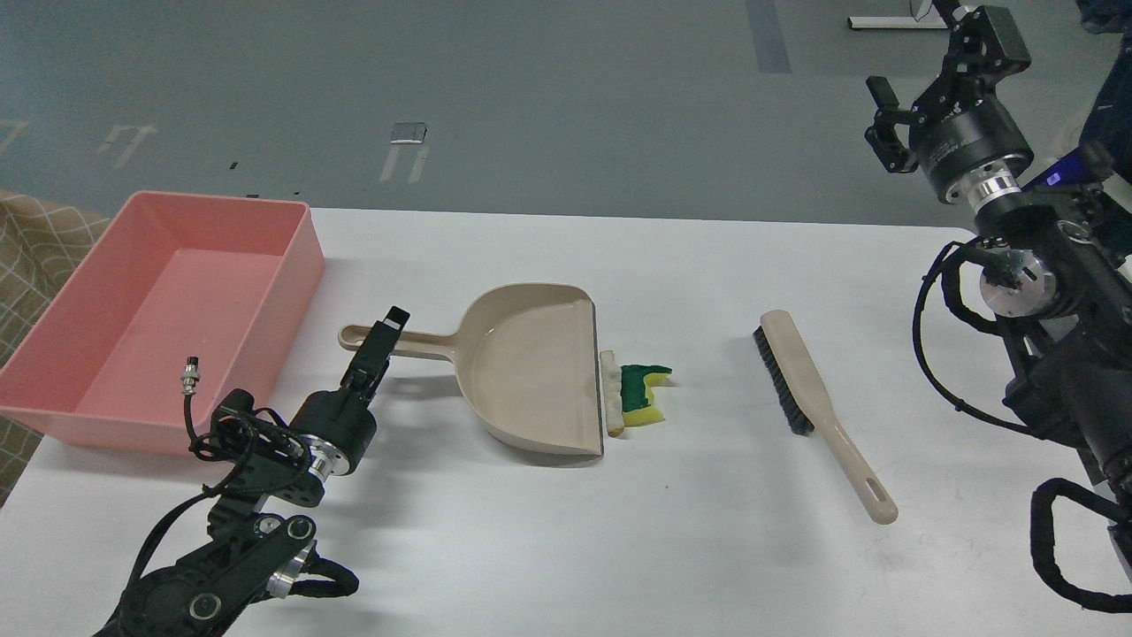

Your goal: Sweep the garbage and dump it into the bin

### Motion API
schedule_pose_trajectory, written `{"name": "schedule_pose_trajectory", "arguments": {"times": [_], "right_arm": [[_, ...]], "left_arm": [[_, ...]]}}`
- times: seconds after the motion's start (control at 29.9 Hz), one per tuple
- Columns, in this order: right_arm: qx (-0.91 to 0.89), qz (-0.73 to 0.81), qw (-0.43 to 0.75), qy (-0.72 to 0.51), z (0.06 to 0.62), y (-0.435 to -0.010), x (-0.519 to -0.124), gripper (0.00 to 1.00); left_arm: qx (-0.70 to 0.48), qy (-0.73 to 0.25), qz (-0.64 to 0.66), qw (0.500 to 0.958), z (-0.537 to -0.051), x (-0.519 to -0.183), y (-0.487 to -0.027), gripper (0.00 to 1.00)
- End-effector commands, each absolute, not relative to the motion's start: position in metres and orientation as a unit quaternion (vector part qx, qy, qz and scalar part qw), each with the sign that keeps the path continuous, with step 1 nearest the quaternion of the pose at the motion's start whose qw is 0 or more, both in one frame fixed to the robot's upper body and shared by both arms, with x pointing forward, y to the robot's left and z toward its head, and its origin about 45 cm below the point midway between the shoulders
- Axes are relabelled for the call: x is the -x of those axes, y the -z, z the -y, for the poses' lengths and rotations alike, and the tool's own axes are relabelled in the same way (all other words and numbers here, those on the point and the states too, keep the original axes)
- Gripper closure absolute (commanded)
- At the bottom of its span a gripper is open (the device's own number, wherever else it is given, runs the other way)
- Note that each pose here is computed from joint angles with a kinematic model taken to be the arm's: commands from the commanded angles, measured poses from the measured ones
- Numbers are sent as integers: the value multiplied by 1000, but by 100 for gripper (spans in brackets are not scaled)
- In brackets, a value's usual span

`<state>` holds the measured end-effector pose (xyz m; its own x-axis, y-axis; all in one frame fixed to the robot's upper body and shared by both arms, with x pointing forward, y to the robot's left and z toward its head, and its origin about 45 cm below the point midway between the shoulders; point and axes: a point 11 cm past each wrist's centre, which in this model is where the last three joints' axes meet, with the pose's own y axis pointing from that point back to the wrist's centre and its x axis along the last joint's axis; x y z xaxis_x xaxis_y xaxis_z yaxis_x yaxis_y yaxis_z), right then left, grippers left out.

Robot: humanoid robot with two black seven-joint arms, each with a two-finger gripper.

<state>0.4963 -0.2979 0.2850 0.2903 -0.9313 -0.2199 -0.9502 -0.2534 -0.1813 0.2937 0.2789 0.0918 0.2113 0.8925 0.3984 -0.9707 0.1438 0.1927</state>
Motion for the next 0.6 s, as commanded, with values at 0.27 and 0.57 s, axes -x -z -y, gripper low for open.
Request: {"name": "schedule_pose_trajectory", "arguments": {"times": [0.27,0.57], "right_arm": [[791,-594,140,-34,297,-285,-496,0],[791,-594,141,-32,297,-286,-496,0]], "left_arm": [[-227,-623,78,744,-281,-293,-87,100],[-217,-621,91,747,-279,-304,-100,100]]}}
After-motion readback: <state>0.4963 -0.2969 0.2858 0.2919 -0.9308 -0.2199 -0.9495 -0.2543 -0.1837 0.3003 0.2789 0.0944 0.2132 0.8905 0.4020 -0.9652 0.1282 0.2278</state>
